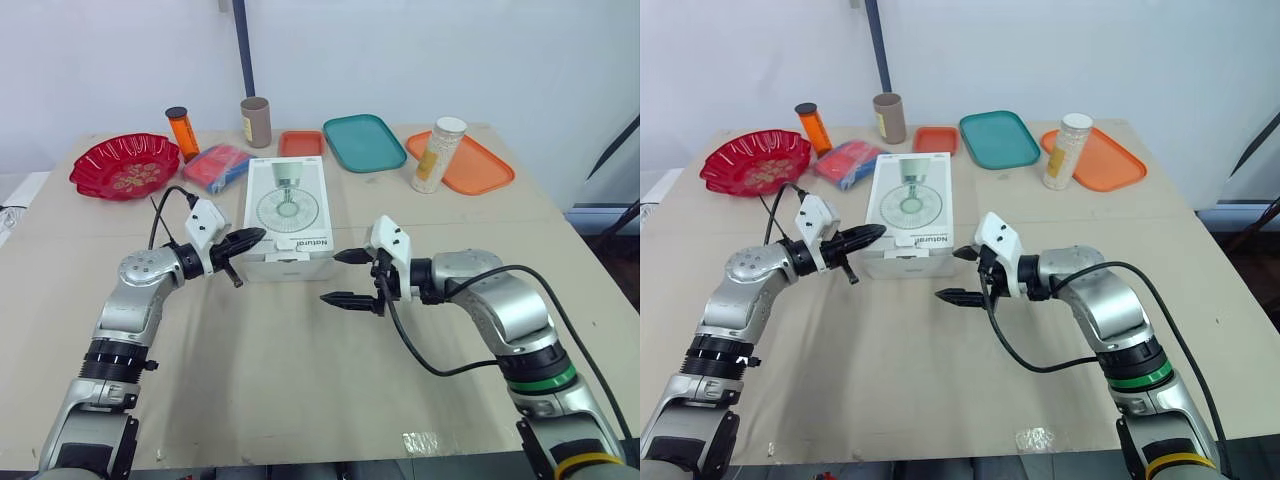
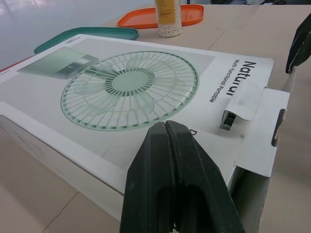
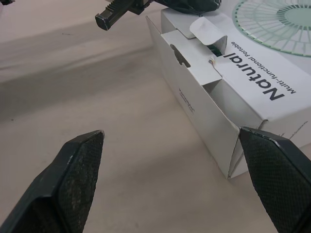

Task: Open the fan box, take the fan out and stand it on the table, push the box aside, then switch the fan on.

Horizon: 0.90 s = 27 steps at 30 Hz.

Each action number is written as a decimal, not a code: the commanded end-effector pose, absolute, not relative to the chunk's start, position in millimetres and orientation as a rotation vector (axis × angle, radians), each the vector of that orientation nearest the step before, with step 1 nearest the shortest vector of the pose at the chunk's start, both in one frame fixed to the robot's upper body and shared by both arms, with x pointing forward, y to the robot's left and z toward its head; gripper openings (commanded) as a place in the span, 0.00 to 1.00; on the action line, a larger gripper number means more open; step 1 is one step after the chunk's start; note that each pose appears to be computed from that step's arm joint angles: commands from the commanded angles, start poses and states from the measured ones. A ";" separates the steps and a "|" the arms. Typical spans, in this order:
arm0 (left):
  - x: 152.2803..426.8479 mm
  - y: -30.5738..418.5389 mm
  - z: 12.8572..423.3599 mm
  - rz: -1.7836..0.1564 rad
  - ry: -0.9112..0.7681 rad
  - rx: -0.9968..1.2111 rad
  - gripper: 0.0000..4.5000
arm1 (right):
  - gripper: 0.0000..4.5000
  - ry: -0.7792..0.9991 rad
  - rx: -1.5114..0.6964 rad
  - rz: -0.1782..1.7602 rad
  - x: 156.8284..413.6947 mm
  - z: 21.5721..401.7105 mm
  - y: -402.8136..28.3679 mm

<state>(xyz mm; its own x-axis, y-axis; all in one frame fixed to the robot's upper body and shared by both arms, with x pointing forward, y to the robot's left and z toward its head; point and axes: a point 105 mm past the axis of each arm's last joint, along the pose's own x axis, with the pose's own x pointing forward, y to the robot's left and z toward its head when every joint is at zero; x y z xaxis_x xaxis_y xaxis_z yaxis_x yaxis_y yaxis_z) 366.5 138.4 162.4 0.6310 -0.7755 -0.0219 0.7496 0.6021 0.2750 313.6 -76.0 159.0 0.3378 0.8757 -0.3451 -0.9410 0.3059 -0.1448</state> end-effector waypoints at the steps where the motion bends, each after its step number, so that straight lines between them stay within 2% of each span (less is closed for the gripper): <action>1: 368.2 139.7 174.3 -0.882 -0.135 0.296 0.02 | 1.00 0.155 -0.385 1.221 312.4 167.7 -69.5; 6: 368.0 139.1 173.4 -0.885 -0.132 0.299 0.02 | 1.00 0.152 -0.404 1.265 303.5 162.0 -65.1; 12: 370.5 142.5 176.0 -0.876 -0.134 0.311 0.02 | 1.00 0.198 -0.433 1.460 263.9 144.7 -70.1; 15: 371.1 143.0 177.4 -0.875 -0.137 0.315 0.02 | 1.00 0.234 -0.419 1.477 258.6 138.0 -73.0; 18: 371.1 143.2 177.6 -0.876 -0.138 0.318 0.02 | 1.00 0.231 -0.406 1.428 268.3 138.3 -77.4; 22: 369.5 143.1 178.0 -0.887 -0.137 0.318 0.02 | 1.00 0.265 -0.369 1.198 311.6 132.4 -93.4; 27: 358.5 148.0 177.3 -0.954 -0.110 0.347 0.02 | 1.00 0.273 -0.355 1.199 316.9 127.0 -90.5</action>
<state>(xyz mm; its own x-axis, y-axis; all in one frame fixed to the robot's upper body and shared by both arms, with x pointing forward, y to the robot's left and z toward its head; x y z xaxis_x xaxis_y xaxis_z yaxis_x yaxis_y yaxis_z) 363.8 145.7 165.5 0.5980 -0.7984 -0.0704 0.7753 0.5539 0.3035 315.8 -94.5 118.8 0.3445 0.8432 -0.4128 -0.9367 0.3377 -0.0920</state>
